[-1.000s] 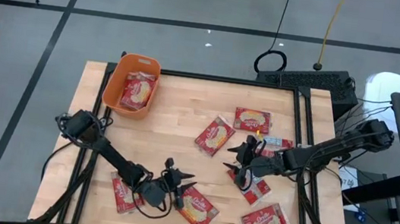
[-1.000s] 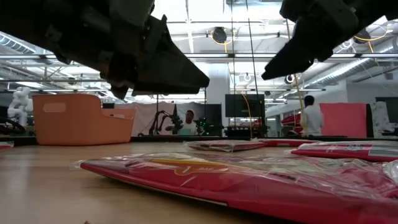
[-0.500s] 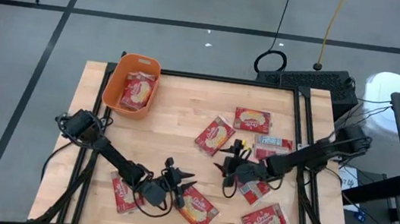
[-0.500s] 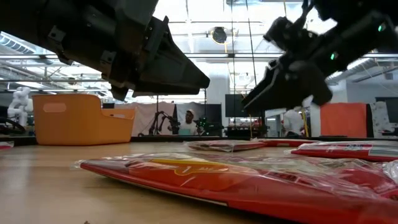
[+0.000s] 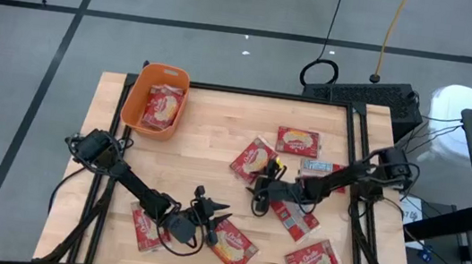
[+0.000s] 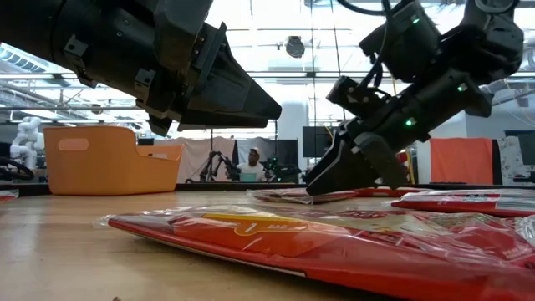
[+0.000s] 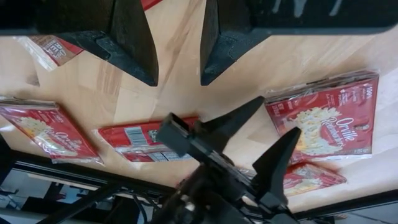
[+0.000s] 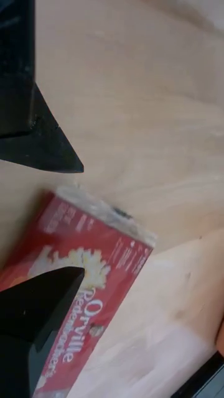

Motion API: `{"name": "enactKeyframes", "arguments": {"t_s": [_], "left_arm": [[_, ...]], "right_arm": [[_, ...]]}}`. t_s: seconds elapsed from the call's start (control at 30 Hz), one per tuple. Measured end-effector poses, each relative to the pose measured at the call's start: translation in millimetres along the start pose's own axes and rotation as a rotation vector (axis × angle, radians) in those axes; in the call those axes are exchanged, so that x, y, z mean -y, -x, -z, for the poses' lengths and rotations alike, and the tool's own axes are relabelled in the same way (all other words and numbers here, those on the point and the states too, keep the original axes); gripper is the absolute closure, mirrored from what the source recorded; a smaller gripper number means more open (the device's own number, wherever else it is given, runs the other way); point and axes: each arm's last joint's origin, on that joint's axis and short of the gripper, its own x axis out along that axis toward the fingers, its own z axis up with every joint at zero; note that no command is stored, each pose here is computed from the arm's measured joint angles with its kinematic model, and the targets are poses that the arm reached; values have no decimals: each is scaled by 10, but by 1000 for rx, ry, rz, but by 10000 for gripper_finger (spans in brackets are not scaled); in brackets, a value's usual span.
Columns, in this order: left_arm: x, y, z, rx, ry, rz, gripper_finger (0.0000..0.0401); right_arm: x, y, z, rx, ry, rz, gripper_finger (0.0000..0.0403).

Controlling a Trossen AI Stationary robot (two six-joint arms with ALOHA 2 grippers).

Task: Sort popcorn bags into baskets
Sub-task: Put the red popcorn bag into the orange bin

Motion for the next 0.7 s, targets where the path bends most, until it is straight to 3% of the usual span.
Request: {"name": "enactKeyframes", "arguments": {"t_s": [0.27,0.37,0.57,0.7], "left_arm": [[0,0,0,0,4,0,279],[0,0,0,0,3,0,279],[0,0,0,0,3,0,279],[0,0,0,0,3,0,279]], "right_arm": [[60,-23,56,-60,85,11,154],[44,-24,47,-50,139,-49,166],[40,-23,56,-61,59,-65,212],[42,-24,60,-67,2,-62,266]]}}
